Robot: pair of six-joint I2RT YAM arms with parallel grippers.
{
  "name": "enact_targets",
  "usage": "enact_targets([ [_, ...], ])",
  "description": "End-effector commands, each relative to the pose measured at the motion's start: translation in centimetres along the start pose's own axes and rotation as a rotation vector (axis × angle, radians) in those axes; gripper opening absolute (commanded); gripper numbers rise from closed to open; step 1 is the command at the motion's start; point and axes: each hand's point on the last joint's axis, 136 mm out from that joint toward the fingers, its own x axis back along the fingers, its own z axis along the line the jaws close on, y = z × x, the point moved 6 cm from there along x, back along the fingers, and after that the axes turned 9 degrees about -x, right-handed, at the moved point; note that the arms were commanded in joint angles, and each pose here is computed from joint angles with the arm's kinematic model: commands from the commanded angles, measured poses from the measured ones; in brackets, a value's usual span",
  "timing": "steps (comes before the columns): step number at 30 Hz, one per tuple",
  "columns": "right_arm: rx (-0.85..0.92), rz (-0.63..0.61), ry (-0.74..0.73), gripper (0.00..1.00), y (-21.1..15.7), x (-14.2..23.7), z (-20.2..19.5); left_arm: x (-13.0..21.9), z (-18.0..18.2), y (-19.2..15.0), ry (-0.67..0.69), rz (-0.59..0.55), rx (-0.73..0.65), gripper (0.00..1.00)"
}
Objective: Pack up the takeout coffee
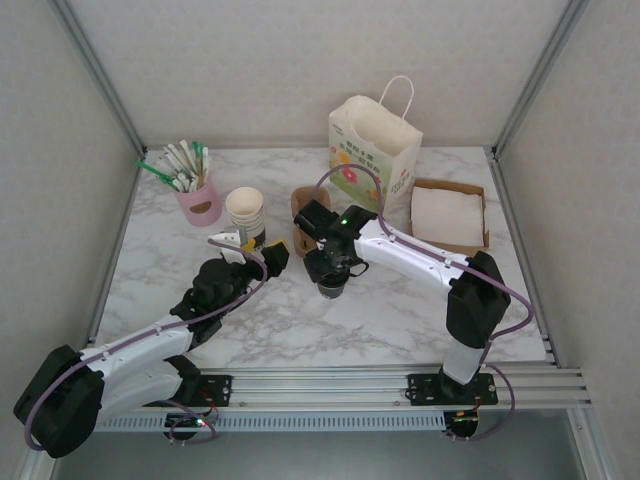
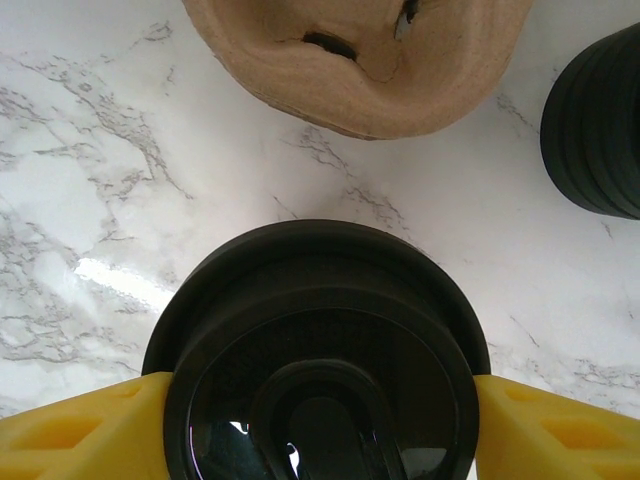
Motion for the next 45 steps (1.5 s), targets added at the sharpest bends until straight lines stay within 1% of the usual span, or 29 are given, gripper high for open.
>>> enact_targets([
  [1, 0.017, 0.18, -0.068, 0.71, -3.5, -3.9, -0.3, -0.1, -0.5, 0.8, -0.017, -0.039, -0.014, 1.0],
  [8, 0.005, 0.207, -0.066, 0.71, -4.6, -4.9, -0.3, -0.1, -0.5, 0.8, -0.018, -0.038, -0.015, 1.0],
  [17, 0.017, 0.182, -0.078, 0.72, -5.1, -4.1, -0.3, -0.1, -0.6, 0.8, -0.021, -0.038, -0.012, 1.0],
  [28, -0.002, 0.085, -0.027, 0.76, -2.8, -1.4, 0.5, -0.1, -0.6, 0.7, -0.02, -0.034, -0.013, 1.0],
  [45, -0.015, 0.001, 0.044, 0.87, -0.5, 1.6, 0.8, -0.2, -0.7, 0.7, -0.022, -0.032, -0.017, 1.0],
])
